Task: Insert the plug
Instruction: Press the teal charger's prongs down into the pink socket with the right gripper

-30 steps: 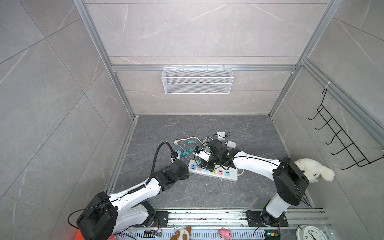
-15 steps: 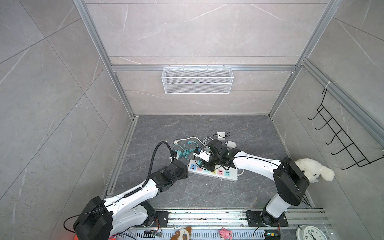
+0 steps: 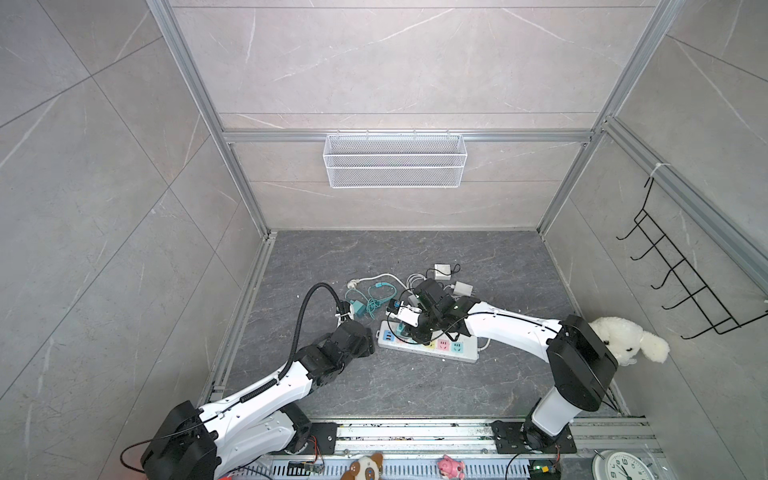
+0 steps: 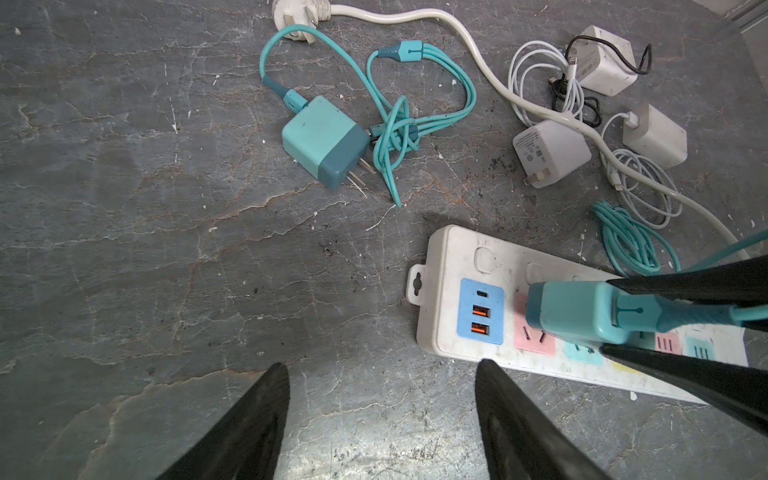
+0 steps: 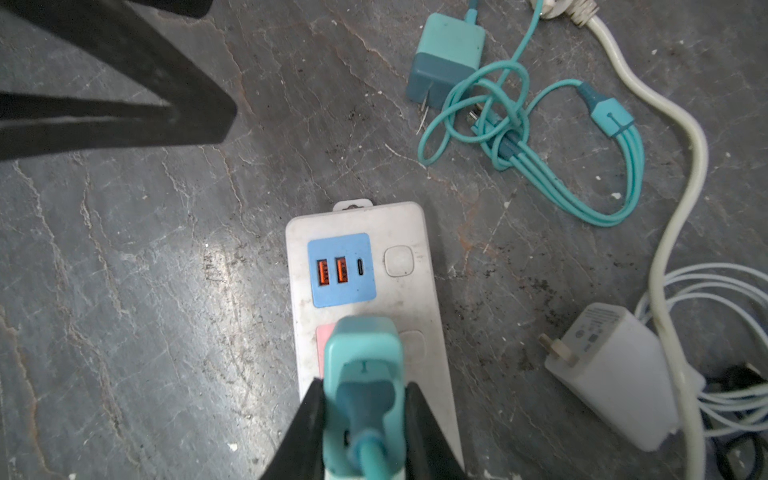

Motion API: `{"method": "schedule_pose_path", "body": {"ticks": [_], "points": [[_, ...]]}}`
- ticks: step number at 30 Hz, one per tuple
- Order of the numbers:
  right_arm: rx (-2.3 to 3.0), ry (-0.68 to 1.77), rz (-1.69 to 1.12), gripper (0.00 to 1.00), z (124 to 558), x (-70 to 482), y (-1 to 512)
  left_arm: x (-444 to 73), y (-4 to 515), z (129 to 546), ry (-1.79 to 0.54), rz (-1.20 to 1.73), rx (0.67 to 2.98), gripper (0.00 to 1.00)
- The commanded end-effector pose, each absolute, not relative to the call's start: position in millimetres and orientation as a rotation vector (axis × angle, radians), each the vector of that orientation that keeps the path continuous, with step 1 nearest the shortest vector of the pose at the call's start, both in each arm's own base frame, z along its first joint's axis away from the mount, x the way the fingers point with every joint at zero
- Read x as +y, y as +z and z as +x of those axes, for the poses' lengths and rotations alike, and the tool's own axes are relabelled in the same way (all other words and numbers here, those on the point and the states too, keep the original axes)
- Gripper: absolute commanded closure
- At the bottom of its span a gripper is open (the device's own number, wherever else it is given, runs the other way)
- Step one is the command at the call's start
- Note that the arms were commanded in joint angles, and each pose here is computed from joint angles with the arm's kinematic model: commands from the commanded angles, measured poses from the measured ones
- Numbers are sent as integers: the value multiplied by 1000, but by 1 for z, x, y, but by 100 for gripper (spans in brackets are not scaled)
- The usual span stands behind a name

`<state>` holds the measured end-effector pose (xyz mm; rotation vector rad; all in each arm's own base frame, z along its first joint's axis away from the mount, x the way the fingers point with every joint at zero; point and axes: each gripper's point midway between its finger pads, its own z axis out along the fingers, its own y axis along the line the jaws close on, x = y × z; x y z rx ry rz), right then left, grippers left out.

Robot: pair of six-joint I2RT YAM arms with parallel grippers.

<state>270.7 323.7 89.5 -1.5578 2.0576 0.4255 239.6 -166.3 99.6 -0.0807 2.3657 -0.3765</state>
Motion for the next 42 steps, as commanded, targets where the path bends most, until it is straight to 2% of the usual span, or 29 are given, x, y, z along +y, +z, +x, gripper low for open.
{"method": "schedule_pose_path", "body": {"ticks": [1,28,42], "points": [[2121,364,-1651,91,261,309,75,-162,97,242,-348,-87,2359,27],[2330,358,-1565,90,246,291,41,-165,105,244,-350,-50,2347,26],[2247,452,-1602,91,238,314,52,-164,96,235,-389,-50,2364,25]]}}
